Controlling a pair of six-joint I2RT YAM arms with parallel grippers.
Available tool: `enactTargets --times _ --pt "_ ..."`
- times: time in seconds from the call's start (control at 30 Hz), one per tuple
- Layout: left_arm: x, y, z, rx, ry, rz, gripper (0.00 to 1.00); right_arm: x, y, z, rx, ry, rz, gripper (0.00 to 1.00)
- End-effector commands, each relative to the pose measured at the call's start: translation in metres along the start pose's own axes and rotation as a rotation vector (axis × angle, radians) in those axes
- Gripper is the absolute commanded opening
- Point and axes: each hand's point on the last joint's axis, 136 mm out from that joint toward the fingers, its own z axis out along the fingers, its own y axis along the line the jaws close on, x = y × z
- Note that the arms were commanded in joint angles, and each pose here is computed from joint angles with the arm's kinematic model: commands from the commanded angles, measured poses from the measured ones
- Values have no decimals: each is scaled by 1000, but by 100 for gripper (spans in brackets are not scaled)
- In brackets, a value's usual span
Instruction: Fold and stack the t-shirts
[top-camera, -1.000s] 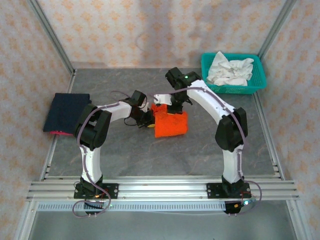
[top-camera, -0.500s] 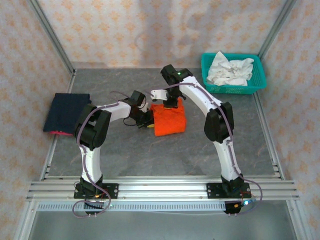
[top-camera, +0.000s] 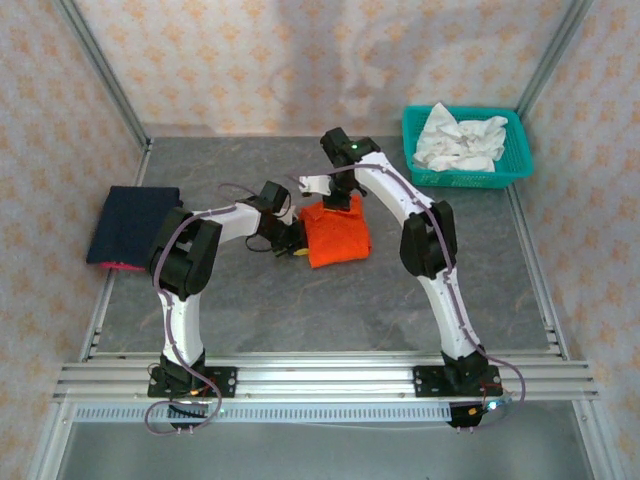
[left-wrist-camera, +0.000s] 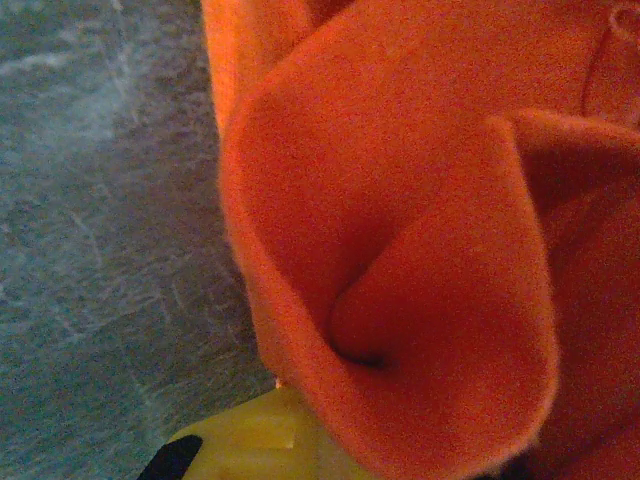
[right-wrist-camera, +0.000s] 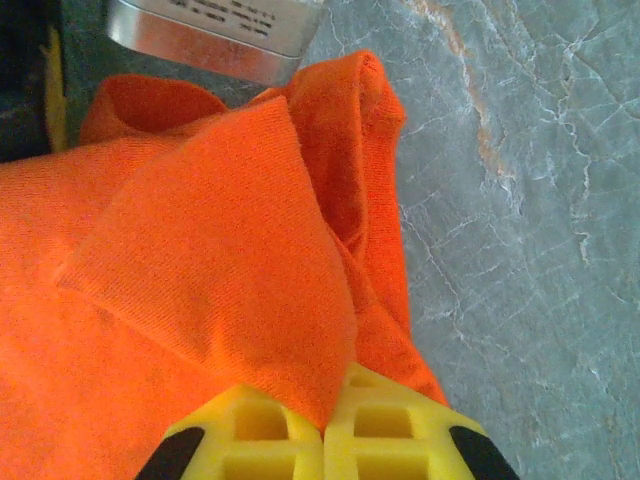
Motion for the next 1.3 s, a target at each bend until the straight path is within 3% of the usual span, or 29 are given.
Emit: enactTargets --times 0.0,0.33,0.43,0.5,0.57,0.63,0.7,0.8,1.13,1.27 --pt "21 39 11 -107 72 -78 0 -9 -19 4 56 -38 2 0" --pt "22 40 13 -110 77 -80 0 -15 -30 26 83 -74 26 0" --pt "21 40 13 -110 77 -80 0 -18 -34 33 99 -86 30 4" --pt "21 39 12 -110 74 -80 0 -19 -33 37 88 -91 31 15" --pt "21 39 11 -113 72 -82 0 -19 -31 38 81 -95 35 34" --pt "20 39 9 -116 65 -85 0 -20 -31 35 83 -97 42 60" --pt "20 40 7 -127 57 -90 1 -21 -34 27 108 -111 53 73" --pt "19 40 4 -131 45 -102 11 -24 -42 11 166 -150 80 83" --pt "26 36 -33 -123 -25 -114 51 -32 -52 -44 318 -360 234 93" --pt "28 36 -51 -124 -63 -108 64 -25 -69 -67 420 -477 426 94"
